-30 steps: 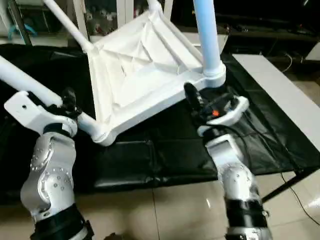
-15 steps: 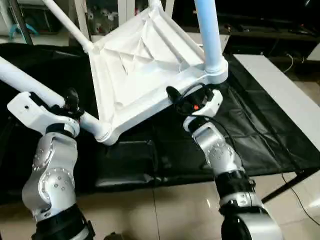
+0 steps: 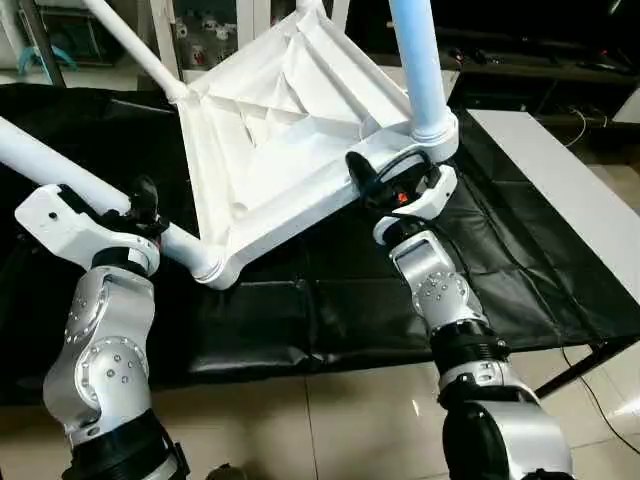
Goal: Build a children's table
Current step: Flip table
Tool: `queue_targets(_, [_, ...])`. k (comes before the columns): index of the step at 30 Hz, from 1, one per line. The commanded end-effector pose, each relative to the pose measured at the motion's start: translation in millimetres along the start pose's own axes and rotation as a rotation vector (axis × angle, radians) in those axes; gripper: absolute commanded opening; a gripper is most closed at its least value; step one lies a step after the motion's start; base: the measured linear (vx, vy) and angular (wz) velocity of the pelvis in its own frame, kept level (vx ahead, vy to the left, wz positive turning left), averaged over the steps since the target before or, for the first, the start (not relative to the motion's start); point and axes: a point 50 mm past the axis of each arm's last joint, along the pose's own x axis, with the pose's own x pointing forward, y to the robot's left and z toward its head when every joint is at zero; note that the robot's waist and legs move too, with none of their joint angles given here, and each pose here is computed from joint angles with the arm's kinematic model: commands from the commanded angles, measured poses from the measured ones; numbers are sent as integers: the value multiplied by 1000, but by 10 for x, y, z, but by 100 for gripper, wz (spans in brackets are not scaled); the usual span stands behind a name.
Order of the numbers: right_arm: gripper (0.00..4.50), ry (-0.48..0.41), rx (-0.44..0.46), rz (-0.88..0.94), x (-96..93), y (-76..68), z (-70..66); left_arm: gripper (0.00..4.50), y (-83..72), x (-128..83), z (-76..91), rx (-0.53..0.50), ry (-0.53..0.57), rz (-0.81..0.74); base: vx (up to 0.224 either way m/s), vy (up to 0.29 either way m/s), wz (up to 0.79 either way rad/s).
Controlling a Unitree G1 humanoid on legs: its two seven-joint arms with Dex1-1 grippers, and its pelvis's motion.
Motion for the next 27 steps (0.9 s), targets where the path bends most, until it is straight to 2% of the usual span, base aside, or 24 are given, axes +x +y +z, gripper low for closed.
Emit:
queue_targets(1, [316,-37,-1,6,15,-8,106,195,-71,-19,-105,-64,49,-49,0,0,0])
queue_targets(9, [249,-38,-22,50,-2,19,120,195,-54,-20,-122,-57,54,-39,0,0,0])
queue_targets(14, [237,-51,-64,59,-30,35,139,195,-35,-12,-124,-37,49,-18,0,0,0])
queue_targets(17, [235,-67,-117,96,-169,73,150,195,-20,8,-151,7,51,-3,0,0,0])
queue_targets(25, [235,-90,-147,147,-464,164,175,193,11,32,-165,42,51,19,0,0,0])
queue_targets(27, [235,-96,-197,159,-541,205,188,193,24,46,-176,54,56,30,0,0,0])
